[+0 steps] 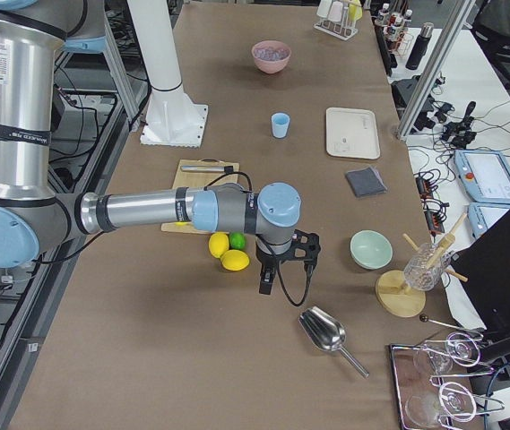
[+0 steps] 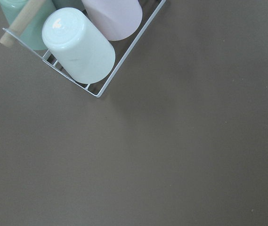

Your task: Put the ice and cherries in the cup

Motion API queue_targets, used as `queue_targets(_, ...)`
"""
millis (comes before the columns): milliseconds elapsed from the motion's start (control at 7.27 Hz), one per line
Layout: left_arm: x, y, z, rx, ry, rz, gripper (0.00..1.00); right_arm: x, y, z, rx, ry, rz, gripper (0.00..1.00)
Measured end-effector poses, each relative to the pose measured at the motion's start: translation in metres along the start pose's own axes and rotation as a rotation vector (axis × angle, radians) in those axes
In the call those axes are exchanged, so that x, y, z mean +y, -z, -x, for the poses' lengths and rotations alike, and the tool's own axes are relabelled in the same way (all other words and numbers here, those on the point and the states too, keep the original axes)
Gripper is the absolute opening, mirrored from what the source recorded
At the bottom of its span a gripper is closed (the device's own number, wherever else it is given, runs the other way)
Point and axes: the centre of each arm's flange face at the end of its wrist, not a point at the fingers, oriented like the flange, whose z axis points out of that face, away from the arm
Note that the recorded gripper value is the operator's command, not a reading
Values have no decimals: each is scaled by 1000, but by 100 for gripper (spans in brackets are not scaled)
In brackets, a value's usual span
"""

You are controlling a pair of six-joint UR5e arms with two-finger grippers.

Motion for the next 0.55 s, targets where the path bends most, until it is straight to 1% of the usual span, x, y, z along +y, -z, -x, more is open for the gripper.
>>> queue_targets(550,1,-1,1,0,3,3,98,-2,3,3,-6,3,-5,100)
